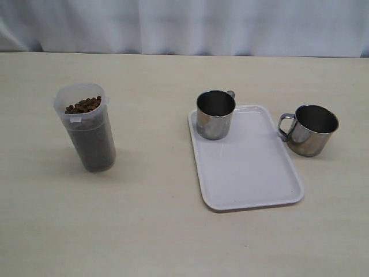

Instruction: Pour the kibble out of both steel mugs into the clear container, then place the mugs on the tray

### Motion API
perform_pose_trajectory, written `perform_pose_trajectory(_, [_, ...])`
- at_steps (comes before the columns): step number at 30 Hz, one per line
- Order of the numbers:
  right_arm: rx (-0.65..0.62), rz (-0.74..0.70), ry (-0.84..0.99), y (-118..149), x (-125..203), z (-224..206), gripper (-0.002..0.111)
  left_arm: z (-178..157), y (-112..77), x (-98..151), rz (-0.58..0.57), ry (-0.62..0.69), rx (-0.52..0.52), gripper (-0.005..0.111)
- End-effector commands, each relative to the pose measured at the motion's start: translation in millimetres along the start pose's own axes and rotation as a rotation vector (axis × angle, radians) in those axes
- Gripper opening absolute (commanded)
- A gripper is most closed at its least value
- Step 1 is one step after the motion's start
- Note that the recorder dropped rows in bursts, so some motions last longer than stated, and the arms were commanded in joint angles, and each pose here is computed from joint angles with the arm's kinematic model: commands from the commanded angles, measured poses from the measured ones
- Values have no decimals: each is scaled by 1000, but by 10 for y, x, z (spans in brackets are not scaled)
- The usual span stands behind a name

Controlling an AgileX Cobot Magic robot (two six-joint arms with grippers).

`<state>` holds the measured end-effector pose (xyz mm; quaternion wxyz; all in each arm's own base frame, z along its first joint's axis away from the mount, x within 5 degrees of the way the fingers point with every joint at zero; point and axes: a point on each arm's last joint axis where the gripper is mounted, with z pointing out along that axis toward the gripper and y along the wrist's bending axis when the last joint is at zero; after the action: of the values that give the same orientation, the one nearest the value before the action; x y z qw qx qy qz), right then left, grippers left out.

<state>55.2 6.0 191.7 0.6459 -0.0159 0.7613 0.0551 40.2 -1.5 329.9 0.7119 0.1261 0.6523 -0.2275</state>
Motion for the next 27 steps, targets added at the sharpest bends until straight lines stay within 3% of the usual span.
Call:
perform_pose_trajectory(1, [6, 5, 1, -3, 10, 0, 5, -207, 43, -12, -67, -106, 43, 0])
perform_pose_trajectory(15, [6, 5, 1, -3, 10, 0, 5, -233, 53, -64, -59, -126, 17, 0])
perform_pose_trajectory(19, [6, 5, 1, -3, 10, 0, 5, -288, 68, -69, -34, -154, -195, 0])
perform_pose_trajectory(23, [6, 5, 1, -3, 10, 0, 5, -335, 47, -19, -153, -169, -424, 0])
perform_pose_trajectory(27, [6, 5, 1, -3, 10, 0, 5, -278, 78, 216, -233, -120, -563, 0])
